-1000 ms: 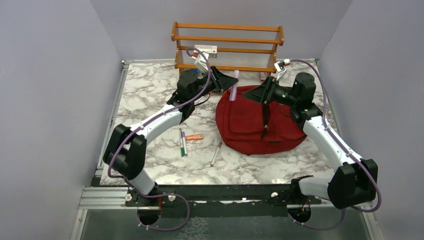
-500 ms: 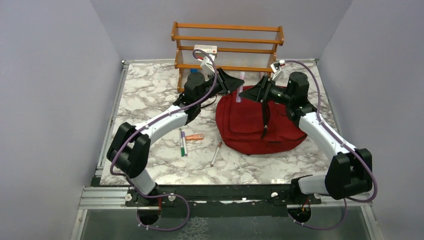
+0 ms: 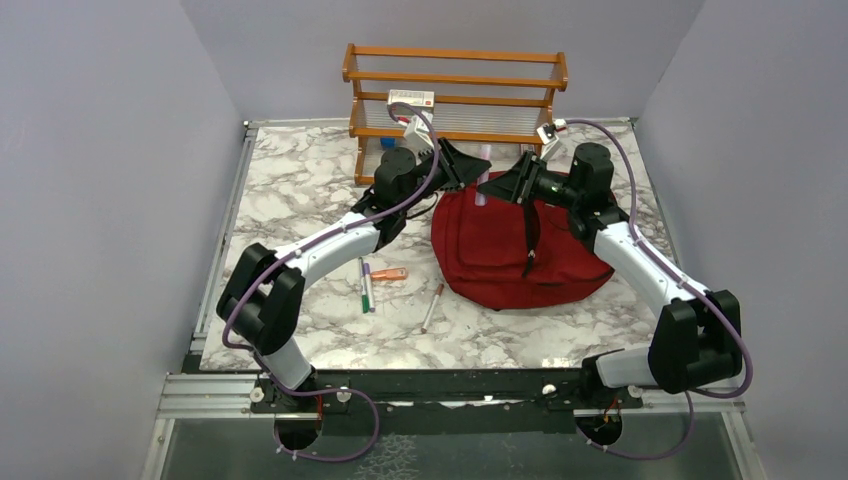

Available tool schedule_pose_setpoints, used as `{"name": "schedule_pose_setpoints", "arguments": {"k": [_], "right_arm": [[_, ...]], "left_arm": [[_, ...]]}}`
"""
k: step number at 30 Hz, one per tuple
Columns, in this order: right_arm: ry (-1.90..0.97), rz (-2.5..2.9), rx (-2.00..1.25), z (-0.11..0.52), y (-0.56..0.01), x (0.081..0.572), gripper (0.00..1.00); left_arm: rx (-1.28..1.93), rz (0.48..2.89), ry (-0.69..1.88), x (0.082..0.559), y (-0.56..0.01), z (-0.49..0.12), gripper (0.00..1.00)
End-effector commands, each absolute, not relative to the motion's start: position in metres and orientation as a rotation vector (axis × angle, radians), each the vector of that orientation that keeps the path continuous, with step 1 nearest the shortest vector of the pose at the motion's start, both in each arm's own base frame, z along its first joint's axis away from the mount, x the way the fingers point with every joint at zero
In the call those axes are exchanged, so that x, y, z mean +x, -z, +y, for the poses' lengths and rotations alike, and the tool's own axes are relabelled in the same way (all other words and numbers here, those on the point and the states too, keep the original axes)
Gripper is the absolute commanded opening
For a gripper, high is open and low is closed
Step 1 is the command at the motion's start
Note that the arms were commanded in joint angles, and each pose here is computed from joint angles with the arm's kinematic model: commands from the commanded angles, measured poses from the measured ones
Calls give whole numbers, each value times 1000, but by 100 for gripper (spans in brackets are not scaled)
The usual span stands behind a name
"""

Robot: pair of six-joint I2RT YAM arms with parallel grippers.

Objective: Pack the student bag
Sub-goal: Pick up the stationery from the center of the board.

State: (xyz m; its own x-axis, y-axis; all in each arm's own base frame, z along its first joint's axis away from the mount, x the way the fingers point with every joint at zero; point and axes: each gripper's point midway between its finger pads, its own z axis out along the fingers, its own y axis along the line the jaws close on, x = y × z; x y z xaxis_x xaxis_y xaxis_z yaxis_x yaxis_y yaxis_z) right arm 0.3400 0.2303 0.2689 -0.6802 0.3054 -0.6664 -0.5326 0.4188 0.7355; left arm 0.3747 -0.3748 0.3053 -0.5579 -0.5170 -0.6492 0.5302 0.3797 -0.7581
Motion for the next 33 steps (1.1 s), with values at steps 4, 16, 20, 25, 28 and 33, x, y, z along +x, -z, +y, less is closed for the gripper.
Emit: {"name": "schedule_pose_setpoints", "arguments": {"k": [4, 16, 20, 25, 28, 33], "right_arm": [[-1322, 1846, -201, 232, -280, 349, 29], [-1039, 1898, 15, 194, -260, 355, 13], [-826, 1958, 106, 164, -247, 358, 12], [-484, 2007, 219, 112, -232, 360, 12], [-351, 2010, 234, 91, -229, 360, 11], [-249, 2109, 294, 63, -206, 358, 8]], "left_arm": [[48, 1651, 1377, 373, -310, -383, 9], [121, 1655, 1278, 373, -312, -377, 82], [176, 1679, 1177, 376, -308, -371, 86], [176, 1915, 971, 390, -260, -362, 85], [190, 2028, 900, 391, -232, -361, 83], [309, 2108, 806, 385, -215, -380, 81]]}}
